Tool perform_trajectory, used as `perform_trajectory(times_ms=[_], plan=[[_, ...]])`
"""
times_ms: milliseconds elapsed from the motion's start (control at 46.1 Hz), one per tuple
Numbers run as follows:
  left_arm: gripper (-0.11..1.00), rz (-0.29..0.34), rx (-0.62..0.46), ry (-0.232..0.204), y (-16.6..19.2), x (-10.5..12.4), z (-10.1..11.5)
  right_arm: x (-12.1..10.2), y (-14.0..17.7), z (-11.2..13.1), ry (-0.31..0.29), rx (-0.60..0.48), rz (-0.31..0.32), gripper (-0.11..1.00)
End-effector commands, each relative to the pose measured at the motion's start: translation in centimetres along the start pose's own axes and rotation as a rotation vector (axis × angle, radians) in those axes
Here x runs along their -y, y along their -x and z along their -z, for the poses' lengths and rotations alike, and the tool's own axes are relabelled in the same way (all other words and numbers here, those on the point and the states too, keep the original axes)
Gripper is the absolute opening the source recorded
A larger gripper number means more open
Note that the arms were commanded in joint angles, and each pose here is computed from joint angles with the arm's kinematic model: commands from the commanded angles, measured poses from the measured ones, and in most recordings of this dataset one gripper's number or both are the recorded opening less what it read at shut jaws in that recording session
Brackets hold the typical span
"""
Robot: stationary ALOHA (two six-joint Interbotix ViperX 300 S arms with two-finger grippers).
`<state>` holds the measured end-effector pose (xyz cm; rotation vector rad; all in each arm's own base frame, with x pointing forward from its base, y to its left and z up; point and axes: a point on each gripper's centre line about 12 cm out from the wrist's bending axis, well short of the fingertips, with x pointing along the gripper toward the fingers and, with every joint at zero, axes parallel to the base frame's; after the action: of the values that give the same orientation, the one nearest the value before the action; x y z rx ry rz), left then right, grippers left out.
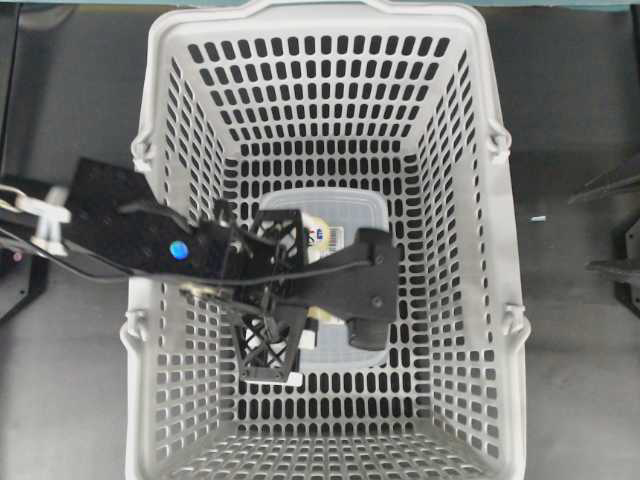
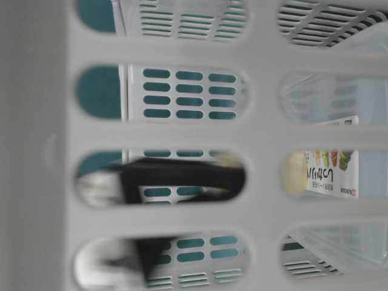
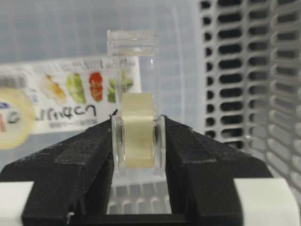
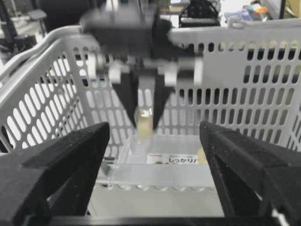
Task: Pick up the tape dispenser from the shopping basket with the left arm.
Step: 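Lift the held tape dispenser upward with the left gripper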
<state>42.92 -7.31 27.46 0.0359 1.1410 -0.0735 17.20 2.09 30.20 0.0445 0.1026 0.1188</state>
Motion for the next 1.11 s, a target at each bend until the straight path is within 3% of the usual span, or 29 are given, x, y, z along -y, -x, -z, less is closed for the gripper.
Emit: perform_trajectory(times_ms=[0,195,304,607,1084], plan=[[0.28,0.004,0.112,0.001,6.8,-0.2,-2.9,-0.1,0.0,-0.4,-0.004,0.015,-0.003,0.74],[0.28,0.002,0.164,-0.021,14.6,-0.3,-5.3,0.1,0.0,-0.4,-0.003,0.016,0.004,0.74],[0.28,0.000,0.155,-0.026,15.6,-0.3,-6.0,0.1,0.0,-0.3,-0.004,0.014,0.005,0.74],[0.28,-0.012,0.132,-0.011,15.3,-1.1,-6.1,0.1,-0.1,-0.2,-0.004,0.014,0.005,0.74],[0.28,-0.019,0.057,0.009,12.6,-1.5,-4.6,0.1,-0.1,-0.3,-0.004,0.022,0.007,0.74]])
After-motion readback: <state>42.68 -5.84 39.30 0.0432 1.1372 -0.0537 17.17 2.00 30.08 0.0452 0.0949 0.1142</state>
